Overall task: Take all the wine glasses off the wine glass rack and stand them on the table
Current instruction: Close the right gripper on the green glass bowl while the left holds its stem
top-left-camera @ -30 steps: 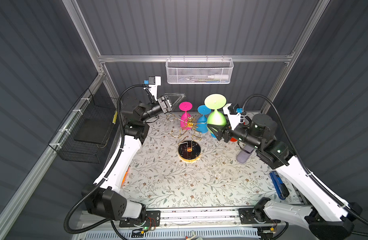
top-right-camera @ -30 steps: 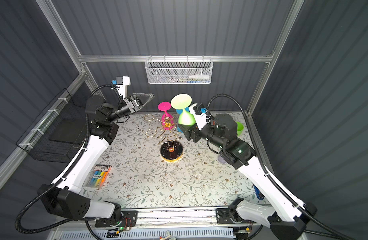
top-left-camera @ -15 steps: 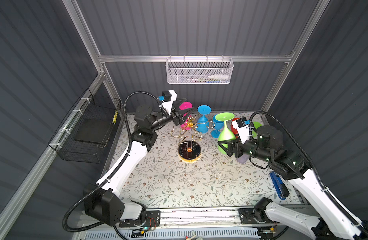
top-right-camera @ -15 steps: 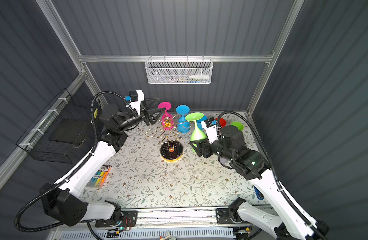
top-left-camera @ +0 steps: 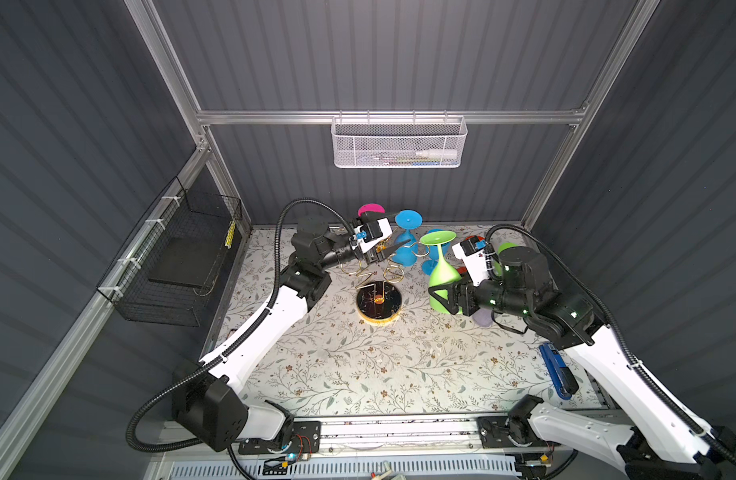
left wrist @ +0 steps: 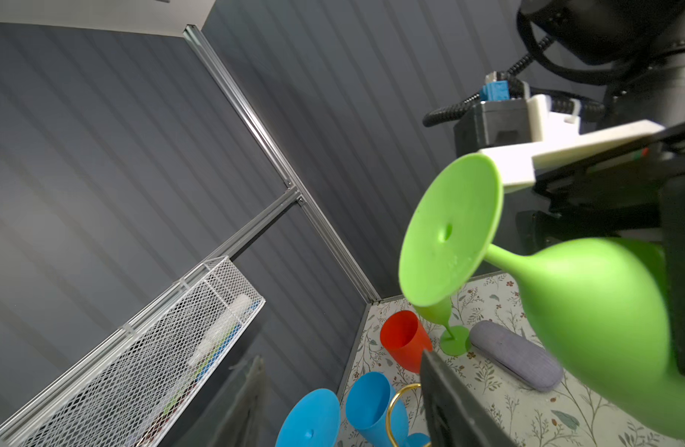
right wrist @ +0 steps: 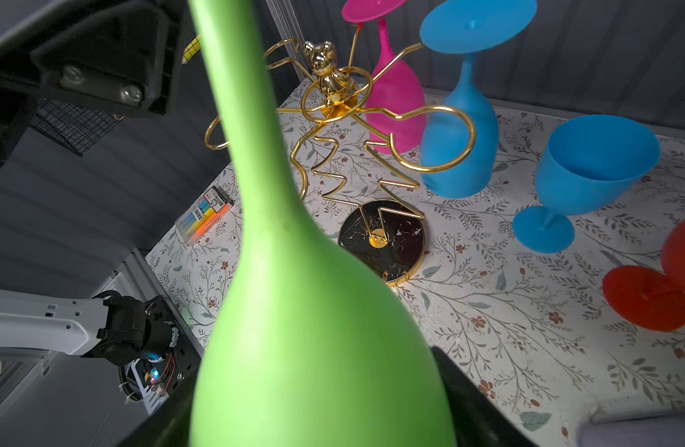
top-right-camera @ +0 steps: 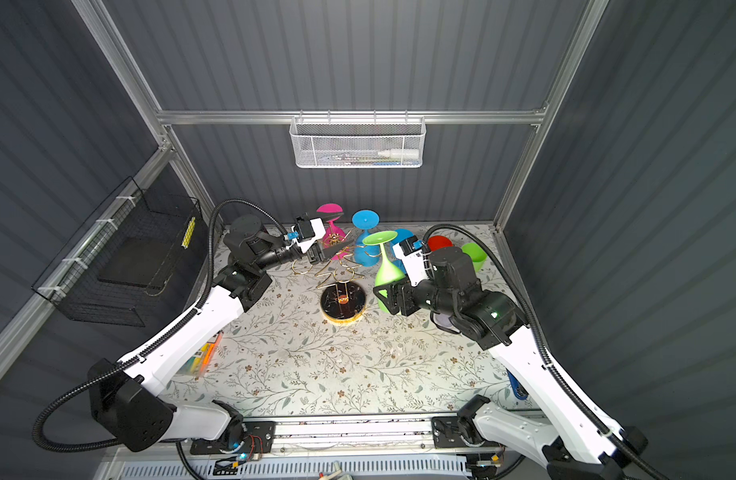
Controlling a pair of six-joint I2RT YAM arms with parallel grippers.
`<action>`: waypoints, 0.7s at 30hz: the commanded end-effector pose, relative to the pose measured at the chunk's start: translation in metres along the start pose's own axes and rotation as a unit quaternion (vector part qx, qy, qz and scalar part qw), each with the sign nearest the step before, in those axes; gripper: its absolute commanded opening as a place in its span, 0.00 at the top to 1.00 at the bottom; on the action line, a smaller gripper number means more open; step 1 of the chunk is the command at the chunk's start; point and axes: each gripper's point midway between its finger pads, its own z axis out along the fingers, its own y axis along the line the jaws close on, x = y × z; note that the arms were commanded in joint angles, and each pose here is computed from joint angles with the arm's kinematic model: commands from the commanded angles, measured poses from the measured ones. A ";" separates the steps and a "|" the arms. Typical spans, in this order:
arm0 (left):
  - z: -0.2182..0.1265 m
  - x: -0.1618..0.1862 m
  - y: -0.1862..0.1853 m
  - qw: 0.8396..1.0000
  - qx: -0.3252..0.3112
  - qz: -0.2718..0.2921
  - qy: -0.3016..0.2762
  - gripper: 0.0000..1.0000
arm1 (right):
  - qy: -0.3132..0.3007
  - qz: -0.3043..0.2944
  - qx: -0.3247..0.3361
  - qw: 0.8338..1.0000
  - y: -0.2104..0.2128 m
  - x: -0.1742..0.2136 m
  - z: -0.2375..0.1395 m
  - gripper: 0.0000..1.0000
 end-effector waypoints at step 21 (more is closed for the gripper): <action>0.015 -0.025 -0.028 0.996 0.066 0.036 -0.051 0.42 | -0.008 0.011 -0.043 0.999 0.015 -0.015 0.009 0.44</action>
